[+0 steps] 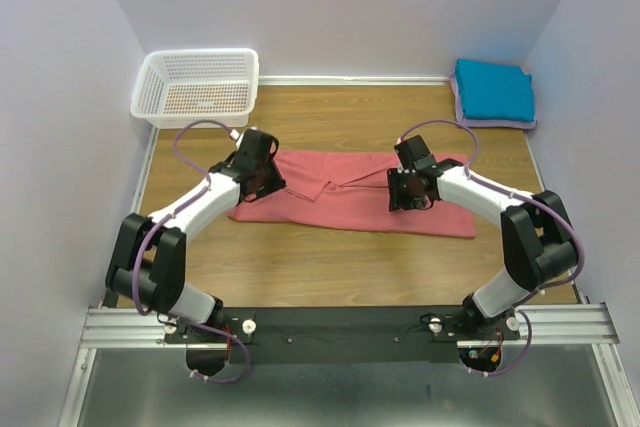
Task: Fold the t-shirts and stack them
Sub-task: Fold the tshirt
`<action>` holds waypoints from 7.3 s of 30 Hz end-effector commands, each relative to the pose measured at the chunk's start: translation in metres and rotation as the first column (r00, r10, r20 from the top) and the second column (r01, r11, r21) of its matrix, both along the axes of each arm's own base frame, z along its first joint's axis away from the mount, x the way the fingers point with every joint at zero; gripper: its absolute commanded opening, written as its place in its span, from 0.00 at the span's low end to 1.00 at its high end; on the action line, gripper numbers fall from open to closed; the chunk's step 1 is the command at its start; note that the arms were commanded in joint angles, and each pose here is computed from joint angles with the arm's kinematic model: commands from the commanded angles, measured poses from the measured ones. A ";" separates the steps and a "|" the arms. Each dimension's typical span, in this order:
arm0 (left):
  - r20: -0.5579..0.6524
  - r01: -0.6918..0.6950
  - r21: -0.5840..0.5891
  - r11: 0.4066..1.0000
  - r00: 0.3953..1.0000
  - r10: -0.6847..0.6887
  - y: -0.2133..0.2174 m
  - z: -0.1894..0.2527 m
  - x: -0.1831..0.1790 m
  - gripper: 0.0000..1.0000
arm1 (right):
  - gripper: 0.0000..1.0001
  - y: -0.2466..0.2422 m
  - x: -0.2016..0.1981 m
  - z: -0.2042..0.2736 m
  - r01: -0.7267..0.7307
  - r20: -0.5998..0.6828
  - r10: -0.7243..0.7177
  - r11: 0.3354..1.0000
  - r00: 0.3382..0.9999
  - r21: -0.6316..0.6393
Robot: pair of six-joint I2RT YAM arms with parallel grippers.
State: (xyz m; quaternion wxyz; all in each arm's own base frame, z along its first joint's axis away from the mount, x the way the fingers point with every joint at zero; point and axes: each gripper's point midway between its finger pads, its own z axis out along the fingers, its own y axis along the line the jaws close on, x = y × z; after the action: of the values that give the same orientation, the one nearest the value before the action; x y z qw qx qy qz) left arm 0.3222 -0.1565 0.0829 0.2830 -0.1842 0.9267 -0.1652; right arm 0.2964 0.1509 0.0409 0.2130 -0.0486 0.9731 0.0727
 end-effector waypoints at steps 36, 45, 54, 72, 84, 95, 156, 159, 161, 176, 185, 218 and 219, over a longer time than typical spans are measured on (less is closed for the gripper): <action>-0.204 0.335 0.360 0.871 0.939 -0.277 -0.047 -0.115 0.151 0.32 | 0.60 0.149 -0.168 -0.042 -0.428 -0.387 0.457 0.889 0.801 0.163; -0.162 0.369 0.382 0.847 0.929 -0.332 -0.068 -0.119 0.183 0.27 | 0.61 0.204 -0.162 -0.048 -0.510 -0.330 0.562 0.827 0.758 0.236; -0.033 0.377 0.373 0.848 0.919 -0.394 -0.087 -0.096 0.211 0.34 | 0.60 0.190 -0.107 0.021 -0.518 -0.030 0.523 0.850 0.852 0.095; 0.014 0.395 0.340 0.853 0.905 -0.425 -0.097 -0.098 0.214 0.39 | 0.33 0.115 -0.004 0.018 -0.329 0.087 0.337 0.940 0.937 -0.093; 0.013 0.392 0.340 0.855 0.907 -0.421 -0.095 -0.097 0.213 0.39 | 0.32 0.135 0.009 -0.001 -0.335 0.076 0.340 0.940 0.938 -0.066; 0.013 0.396 0.338 0.854 0.905 -0.425 -0.097 -0.098 0.213 0.39 | 0.26 0.140 0.010 -0.013 -0.333 0.052 0.336 0.941 0.941 -0.059; 0.176 0.335 0.247 0.909 0.907 -0.382 -0.119 -0.045 0.244 0.40 | 0.54 0.055 -0.026 0.038 -0.113 0.089 0.107 0.992 0.990 0.062; 0.274 0.307 0.245 0.920 0.888 -0.369 -0.119 0.002 0.252 0.43 | 0.54 0.053 -0.033 0.035 -0.097 0.072 0.091 0.992 0.993 0.078; 0.336 0.290 0.244 0.925 0.870 -0.361 -0.119 0.038 0.254 0.45 | 0.54 0.052 -0.040 0.033 -0.096 0.063 0.091 0.991 0.994 0.091; 0.480 0.190 0.160 0.969 0.843 -0.245 -0.086 0.170 0.163 0.57 | 0.35 0.109 -0.089 0.014 -0.213 -0.059 0.245 0.920 0.968 0.330; 0.277 0.205 0.159 0.966 0.930 -0.243 -0.062 0.082 0.019 0.57 | 0.35 0.115 -0.114 -0.022 -0.214 -0.145 0.265 0.932 0.953 0.291; -0.342 0.312 -0.040 0.949 0.888 -0.306 -0.058 -0.032 -0.250 0.54 | 0.54 -0.004 -0.195 -0.022 0.050 -0.281 -0.066 0.997 0.957 -0.063; -0.342 0.313 -0.038 0.949 0.888 -0.307 -0.059 -0.034 -0.250 0.54 | 0.53 -0.002 -0.195 -0.024 0.050 -0.282 -0.063 0.997 0.957 -0.052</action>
State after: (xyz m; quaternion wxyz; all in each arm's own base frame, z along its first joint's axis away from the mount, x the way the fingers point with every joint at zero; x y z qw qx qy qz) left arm 0.0776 -0.2166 0.0536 0.1028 -0.0520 0.9776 -0.1764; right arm 0.1038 0.1528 0.0239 0.0714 -0.0322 0.9956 0.0523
